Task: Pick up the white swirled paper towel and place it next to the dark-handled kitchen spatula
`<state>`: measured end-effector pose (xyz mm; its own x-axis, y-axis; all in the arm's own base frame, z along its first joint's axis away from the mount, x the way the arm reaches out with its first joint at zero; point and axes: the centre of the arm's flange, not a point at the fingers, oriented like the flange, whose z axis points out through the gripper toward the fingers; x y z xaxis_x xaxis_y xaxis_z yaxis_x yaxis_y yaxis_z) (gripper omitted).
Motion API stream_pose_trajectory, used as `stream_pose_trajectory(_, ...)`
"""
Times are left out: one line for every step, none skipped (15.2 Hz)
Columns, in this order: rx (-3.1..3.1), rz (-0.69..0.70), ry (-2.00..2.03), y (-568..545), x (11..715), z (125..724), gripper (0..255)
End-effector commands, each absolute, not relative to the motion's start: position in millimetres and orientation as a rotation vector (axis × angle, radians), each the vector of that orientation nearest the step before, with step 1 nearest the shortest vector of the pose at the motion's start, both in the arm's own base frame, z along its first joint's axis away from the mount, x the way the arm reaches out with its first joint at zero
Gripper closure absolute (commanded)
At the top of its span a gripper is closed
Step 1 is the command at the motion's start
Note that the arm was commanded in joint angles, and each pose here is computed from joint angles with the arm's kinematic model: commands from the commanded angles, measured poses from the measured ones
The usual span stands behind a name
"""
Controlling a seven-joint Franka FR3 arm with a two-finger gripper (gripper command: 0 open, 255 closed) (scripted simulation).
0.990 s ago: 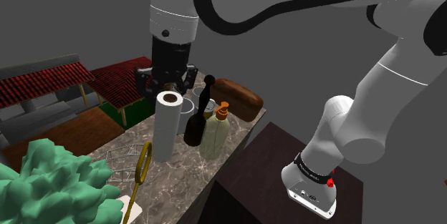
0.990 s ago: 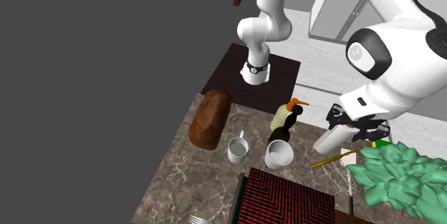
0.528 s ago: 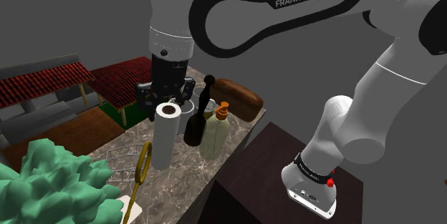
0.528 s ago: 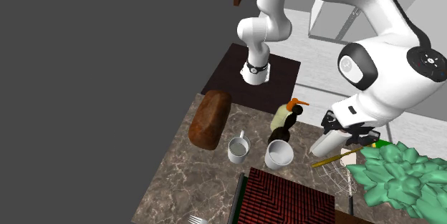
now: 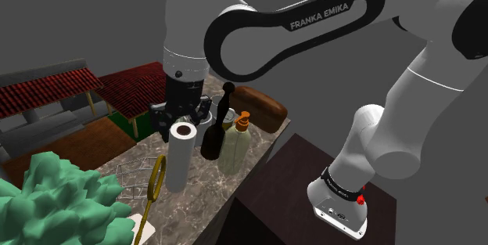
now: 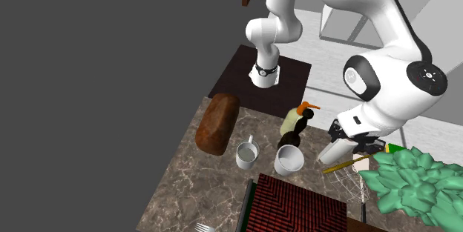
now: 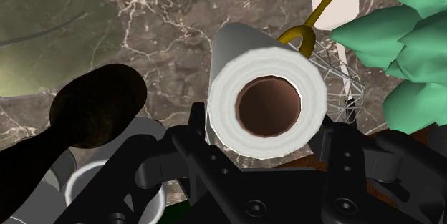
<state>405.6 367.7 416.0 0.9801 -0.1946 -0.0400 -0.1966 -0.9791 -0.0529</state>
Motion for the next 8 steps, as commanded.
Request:
stream_pose_trajectory(-3.069, 0.053, 0.303, 367.8, 405.6, 415.7, 255)
stream_pose_trajectory(-3.069, 0.053, 0.303, 367.8, 405.6, 415.7, 255)
stream_pose_trajectory(-3.069, 0.053, 0.303, 367.8, 405.6, 415.7, 255)
stream_pose_trajectory(-3.069, 0.053, 0.303, 367.8, 405.6, 415.7, 255)
stream_pose_trajectory(-3.069, 0.053, 0.303, 367.8, 405.6, 415.7, 0)
stream_pose_trajectory(-3.069, 0.053, 0.303, 367.8, 405.6, 415.7, 0)
stream_pose_trajectory(-3.069, 0.053, 0.303, 367.8, 405.6, 415.7, 0)
stream_pose_trajectory(-3.069, 0.053, 0.303, 367.8, 405.6, 415.7, 0)
